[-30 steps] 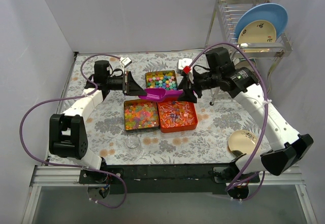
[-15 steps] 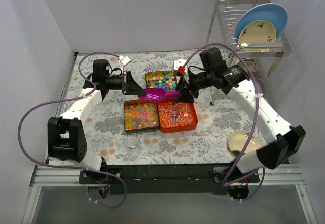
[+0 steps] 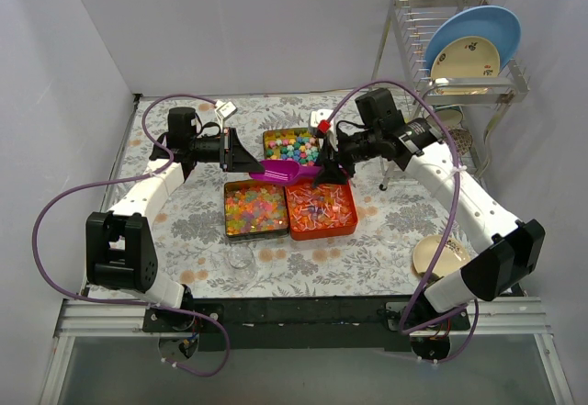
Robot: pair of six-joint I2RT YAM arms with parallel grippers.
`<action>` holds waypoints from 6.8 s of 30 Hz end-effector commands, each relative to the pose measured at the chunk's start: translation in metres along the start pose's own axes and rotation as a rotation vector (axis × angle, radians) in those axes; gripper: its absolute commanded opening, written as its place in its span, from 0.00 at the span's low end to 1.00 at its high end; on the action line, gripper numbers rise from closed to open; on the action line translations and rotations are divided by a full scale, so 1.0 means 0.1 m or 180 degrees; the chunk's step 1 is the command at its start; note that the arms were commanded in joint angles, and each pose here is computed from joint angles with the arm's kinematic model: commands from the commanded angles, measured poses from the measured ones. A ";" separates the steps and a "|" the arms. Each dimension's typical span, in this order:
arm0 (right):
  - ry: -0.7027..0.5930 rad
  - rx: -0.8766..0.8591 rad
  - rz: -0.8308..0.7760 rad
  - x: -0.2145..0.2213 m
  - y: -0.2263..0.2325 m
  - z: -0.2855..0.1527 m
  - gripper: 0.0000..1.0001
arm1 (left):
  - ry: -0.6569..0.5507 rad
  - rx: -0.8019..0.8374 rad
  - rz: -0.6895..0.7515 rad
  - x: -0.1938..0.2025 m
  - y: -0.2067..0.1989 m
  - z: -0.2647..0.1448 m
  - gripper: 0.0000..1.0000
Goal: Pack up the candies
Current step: Adjust the spatula, then scoop the fake candies from the storage box.
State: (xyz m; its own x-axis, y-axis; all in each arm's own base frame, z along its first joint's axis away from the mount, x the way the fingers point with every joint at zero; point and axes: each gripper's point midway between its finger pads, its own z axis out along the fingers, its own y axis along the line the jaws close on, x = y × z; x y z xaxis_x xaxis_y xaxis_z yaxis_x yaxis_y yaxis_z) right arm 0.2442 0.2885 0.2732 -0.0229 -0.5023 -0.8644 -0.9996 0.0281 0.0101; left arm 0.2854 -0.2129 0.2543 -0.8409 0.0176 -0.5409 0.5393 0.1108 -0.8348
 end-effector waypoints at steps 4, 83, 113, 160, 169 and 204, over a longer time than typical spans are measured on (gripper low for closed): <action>-0.0136 -0.0090 -0.0019 -0.07 0.01 0.06 0.37 | 0.0033 0.0164 0.0194 -0.09 -0.20 -0.01 0.00; 0.3508 -0.0643 -0.1423 1.80 -0.39 -0.30 0.01 | -0.0016 -0.2645 -0.1607 1.25 1.82 -0.72 0.00; 0.3247 -0.0809 -0.0969 2.20 -0.25 0.50 0.01 | -0.0087 -0.2281 -0.1474 1.00 1.78 -0.59 0.00; 0.1622 -0.0514 -0.0474 2.09 -0.15 0.50 0.43 | 0.0166 -0.1781 -0.1199 0.72 1.60 -0.66 0.10; 0.1701 -0.0505 -0.0446 2.16 -0.17 0.51 0.41 | 0.0246 -0.1875 -0.1404 0.92 1.66 -0.69 0.13; 0.0767 0.0154 -0.0372 1.88 0.07 0.46 0.01 | -0.0193 -0.1963 -0.1307 0.65 1.69 -1.05 0.24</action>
State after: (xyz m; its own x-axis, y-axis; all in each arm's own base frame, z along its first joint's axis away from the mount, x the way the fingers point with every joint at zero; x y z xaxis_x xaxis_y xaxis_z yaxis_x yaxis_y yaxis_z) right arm 0.2341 0.2249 0.0785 0.0792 -0.7624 -0.6422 -0.9947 -0.0177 -0.1017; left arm 0.3086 -0.0910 0.0690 -0.9706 -0.2022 -0.1305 -0.0283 0.6343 -0.7726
